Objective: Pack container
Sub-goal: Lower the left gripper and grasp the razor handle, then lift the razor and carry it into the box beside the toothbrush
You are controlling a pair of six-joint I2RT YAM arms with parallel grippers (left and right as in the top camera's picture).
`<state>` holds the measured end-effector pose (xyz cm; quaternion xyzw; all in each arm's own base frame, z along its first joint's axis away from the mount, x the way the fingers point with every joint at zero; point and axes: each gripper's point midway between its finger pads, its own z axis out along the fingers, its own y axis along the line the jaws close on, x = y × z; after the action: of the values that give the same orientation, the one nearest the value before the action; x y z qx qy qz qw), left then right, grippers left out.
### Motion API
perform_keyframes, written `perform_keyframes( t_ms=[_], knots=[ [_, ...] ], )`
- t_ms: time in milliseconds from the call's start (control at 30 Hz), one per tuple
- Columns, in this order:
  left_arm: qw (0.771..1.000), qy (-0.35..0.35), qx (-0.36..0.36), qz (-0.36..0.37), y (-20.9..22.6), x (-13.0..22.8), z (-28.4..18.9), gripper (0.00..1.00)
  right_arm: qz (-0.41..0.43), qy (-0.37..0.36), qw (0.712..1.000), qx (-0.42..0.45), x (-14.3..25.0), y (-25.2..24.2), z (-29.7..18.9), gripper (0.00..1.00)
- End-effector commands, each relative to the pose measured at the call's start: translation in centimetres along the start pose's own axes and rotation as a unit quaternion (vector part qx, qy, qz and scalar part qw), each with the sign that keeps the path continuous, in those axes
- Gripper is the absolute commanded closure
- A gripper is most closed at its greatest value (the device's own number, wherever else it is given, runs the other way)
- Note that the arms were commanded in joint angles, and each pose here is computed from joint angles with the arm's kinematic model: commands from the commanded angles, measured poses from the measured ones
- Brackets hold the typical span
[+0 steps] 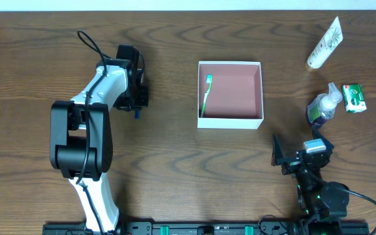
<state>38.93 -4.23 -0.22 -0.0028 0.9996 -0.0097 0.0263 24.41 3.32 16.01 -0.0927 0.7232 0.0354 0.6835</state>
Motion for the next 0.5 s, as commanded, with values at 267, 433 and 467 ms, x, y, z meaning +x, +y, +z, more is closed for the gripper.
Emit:
perform_keyframes(
  t_ms=[267,433,467],
  knots=[
    [0.996,-0.083,0.030,0.009,-2.2,-2.0,-6.6,0.93,-0.003,0.001,1.000,-0.009,0.1,0.4,0.0,0.01],
    [0.983,-0.160,0.086,0.037,-6.6,-2.6,-13.4,0.94,-0.003,0.001,1.000,-0.009,0.1,0.4,0.0,0.01],
    [0.979,-0.177,0.093,0.042,-7.5,-2.6,-14.9,0.93,-0.003,0.001,1.000,-0.009,0.1,0.4,0.0,0.01]
  ],
)
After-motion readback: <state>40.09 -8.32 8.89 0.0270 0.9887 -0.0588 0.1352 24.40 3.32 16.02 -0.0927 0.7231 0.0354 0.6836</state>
